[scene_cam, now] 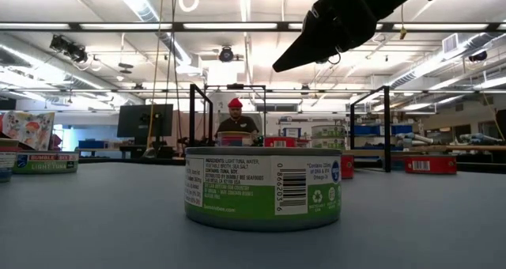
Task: Stack canned seafood by type on shelf
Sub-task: Stack the red tuna can on top of the other red tuna can on the shelf
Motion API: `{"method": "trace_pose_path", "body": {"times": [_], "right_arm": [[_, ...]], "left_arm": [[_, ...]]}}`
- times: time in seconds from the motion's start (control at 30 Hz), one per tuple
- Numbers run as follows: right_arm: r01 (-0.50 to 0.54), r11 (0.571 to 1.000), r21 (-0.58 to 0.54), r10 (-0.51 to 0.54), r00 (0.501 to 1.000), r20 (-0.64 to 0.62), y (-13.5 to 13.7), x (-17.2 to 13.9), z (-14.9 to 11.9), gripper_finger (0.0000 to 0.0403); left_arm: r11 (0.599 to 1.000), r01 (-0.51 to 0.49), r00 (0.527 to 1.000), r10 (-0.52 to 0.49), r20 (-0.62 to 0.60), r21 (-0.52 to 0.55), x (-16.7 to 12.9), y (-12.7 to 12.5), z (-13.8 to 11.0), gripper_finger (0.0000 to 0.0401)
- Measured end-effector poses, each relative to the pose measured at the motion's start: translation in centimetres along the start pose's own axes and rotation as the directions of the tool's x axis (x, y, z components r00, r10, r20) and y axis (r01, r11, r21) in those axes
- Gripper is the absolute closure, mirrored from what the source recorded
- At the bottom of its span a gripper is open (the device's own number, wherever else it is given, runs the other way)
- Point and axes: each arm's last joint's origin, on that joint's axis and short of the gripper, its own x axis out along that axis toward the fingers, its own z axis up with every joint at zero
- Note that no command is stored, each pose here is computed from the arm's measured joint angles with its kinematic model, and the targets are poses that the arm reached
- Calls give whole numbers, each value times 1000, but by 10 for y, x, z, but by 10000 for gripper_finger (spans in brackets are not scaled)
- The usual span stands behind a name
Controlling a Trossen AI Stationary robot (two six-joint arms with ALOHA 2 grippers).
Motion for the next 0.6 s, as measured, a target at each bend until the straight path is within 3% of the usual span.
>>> {"method": "trace_pose_path", "body": {"times": [0.23, 0.47, 0.6], "right_arm": [[0, 1000, -2, 0, 1000, 0, 0, 0, 0, 395], [0, 1000, -2, 0, 1000, 0, 0, 0, 0, 395], [0, 1000, -3, 0, 1000, 0, 0, 0, 0, 394]], "left_arm": [[1000, 15, 1000, -15, -28, -2, 5, -1, 1, 325], [996, 16, 999, -13, -34, 83, 1, -6, 6, 387], [997, 30, 997, -25, -78, 69, -6, -6, 14, 396]]}}
